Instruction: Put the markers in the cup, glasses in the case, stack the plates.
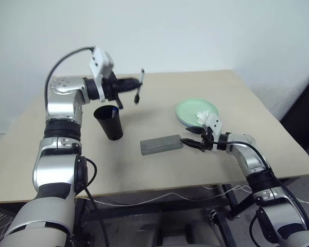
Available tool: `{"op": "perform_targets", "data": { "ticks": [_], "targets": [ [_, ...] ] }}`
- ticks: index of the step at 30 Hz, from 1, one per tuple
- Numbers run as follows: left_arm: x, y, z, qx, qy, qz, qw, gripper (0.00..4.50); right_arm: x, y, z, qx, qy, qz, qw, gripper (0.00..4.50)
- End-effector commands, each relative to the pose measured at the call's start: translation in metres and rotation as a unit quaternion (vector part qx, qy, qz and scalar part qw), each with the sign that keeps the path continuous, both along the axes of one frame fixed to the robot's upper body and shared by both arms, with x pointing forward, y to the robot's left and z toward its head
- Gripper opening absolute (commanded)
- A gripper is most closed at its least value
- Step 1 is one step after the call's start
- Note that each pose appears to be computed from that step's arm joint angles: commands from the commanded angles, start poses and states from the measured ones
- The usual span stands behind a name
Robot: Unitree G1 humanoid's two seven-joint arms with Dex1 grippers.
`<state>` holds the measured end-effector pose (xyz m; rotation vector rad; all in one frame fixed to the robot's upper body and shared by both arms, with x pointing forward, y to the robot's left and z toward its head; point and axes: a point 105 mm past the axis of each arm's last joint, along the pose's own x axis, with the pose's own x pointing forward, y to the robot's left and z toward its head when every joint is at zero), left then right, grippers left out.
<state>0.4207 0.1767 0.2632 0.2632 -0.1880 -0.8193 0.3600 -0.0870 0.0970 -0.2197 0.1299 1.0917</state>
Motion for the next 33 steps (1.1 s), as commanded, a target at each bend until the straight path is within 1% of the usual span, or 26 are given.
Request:
{"op": "perform_targets", "data": {
  "ticks": [1, 4, 13, 16, 22, 32, 33],
  "targets": [
    [0.001, 0.029, 0.017, -0.047, -0.062, 0.098, 0.992, 0.05, 0.004, 0.007, 0.025, 0.018, -0.036, 0.014, 0.999, 3.02],
    [0.000, 0.047, 0.011, -0.068, -0.069, 0.142, 0.985, 0.05, 0.005, 0.006, 0.027, 0.019, -0.035, 0.017, 0.999, 3.02],
    [-0.004, 0.067, -0.015, -0.075, -0.084, 0.198, 0.974, 0.05, 0.003, 0.008, 0.029, 0.024, -0.035, 0.025, 0.999, 3.02],
    [-0.001, 0.074, -0.031, -0.081, -0.067, 0.216, 0.971, 0.05, 0.001, 0.010, 0.036, 0.042, -0.035, 0.032, 0.998, 3.02],
    [0.001, 0.074, -0.057, -0.088, -0.024, 0.216, 0.972, 0.05, -0.001, 0.006, 0.033, 0.040, -0.032, 0.026, 0.998, 3.02],
    [0.000, 0.070, -0.080, -0.096, 0.009, 0.215, 0.972, 0.05, -0.002, 0.008, 0.031, 0.042, -0.029, 0.024, 0.998, 3.02],
    [-0.001, 0.069, -0.081, -0.096, 0.012, 0.214, 0.972, 0.29, -0.001, 0.008, 0.032, 0.043, -0.029, 0.024, 0.998, 3.02]
  ]
}}
